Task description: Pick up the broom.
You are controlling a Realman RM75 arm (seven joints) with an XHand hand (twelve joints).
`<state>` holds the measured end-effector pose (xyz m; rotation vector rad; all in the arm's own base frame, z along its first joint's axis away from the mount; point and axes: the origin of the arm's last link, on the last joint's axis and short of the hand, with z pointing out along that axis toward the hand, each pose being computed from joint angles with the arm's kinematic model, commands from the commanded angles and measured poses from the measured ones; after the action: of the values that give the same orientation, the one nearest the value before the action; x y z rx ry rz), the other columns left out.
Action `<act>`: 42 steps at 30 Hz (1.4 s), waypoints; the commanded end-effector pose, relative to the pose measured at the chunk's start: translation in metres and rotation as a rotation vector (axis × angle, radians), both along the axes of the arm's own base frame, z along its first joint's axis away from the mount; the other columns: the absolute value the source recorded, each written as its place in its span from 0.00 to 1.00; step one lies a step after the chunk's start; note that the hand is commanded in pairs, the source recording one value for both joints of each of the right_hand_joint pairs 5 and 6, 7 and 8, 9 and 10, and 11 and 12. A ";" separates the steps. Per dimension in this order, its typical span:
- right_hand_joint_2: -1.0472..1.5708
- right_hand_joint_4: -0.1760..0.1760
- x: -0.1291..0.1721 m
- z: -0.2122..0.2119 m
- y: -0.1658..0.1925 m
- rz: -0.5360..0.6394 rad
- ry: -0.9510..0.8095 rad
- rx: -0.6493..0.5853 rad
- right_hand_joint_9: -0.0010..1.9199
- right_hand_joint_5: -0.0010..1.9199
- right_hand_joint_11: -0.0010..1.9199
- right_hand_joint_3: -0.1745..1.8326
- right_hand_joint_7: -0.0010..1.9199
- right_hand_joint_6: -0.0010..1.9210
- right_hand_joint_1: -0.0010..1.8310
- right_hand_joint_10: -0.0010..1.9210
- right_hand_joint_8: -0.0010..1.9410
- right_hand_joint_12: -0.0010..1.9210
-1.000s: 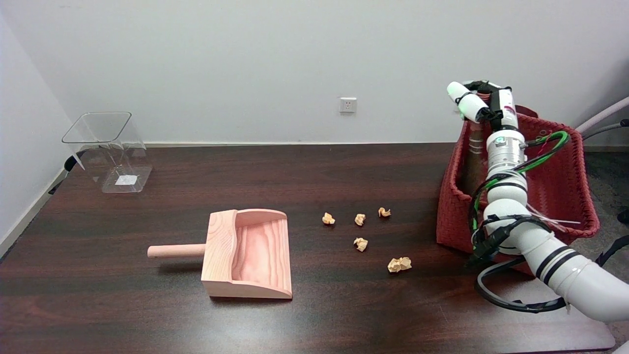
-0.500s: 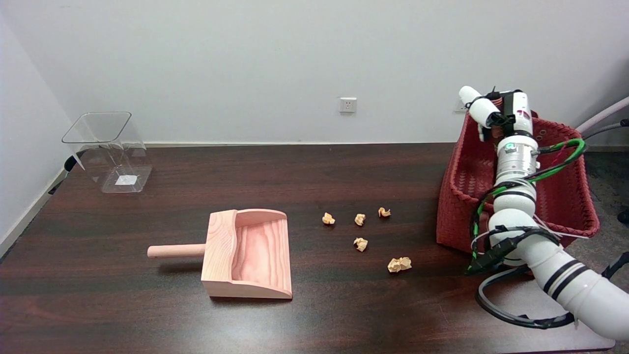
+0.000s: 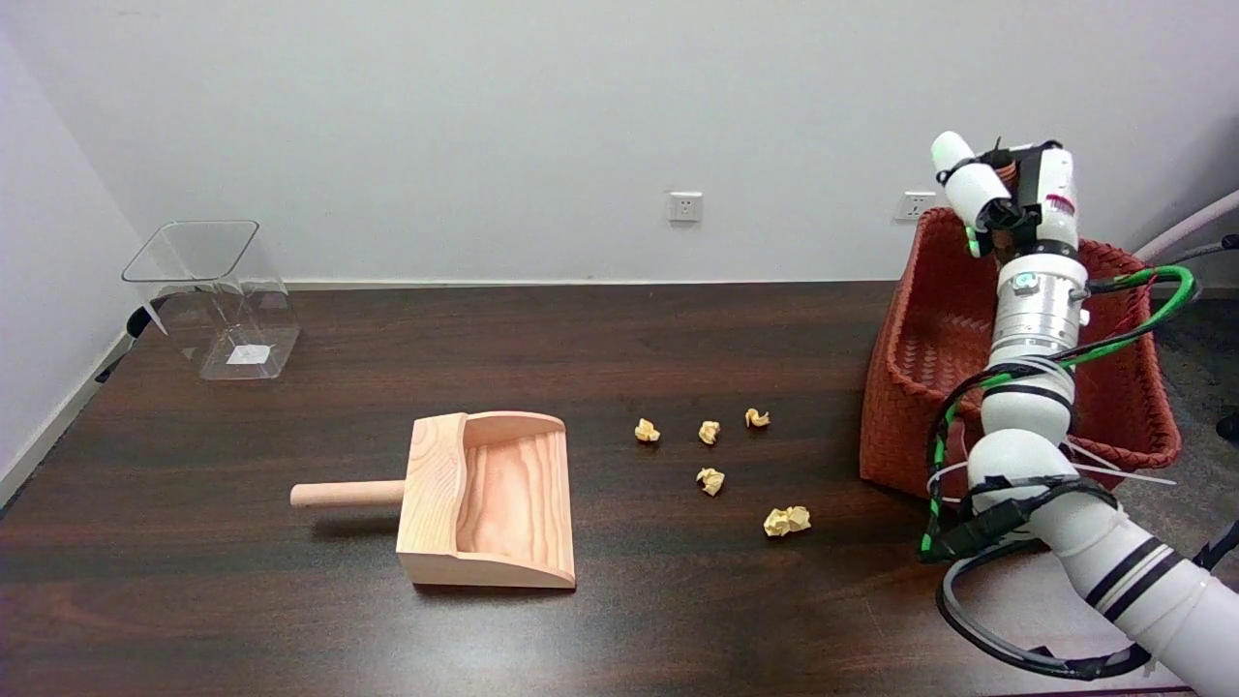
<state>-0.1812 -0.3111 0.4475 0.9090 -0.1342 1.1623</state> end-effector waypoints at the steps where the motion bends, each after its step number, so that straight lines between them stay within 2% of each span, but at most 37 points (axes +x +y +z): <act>1: 1.00 0.50 0.056 -0.052 0.027 0.215 0.088 0.067 1.00 1.00 1.00 0.18 1.00 1.00 0.44 1.00 0.99 1.00; 6: 1.00 0.50 0.066 -0.074 0.035 0.273 0.102 0.076 1.00 1.00 1.00 0.22 1.00 1.00 0.45 1.00 0.99 1.00; 11: 1.00 0.50 0.076 -0.101 0.044 0.390 0.134 0.050 1.00 1.00 1.00 0.24 1.00 1.00 0.46 1.00 0.99 1.00; 17: 1.00 0.50 0.076 -0.131 0.052 0.461 0.125 0.046 1.00 1.00 1.00 0.29 1.00 1.00 0.46 1.00 0.99 1.00; 32: 1.00 0.50 0.079 -0.196 0.053 0.521 0.074 0.182 1.00 1.00 1.00 0.34 1.00 1.00 0.46 1.00 0.99 1.00; 42: 1.00 0.50 0.074 -0.213 0.053 0.503 0.027 0.249 1.00 1.00 1.00 0.33 1.00 1.00 0.45 1.00 0.99 1.00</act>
<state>-0.1109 -0.2648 0.2780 1.1591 0.0650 1.5419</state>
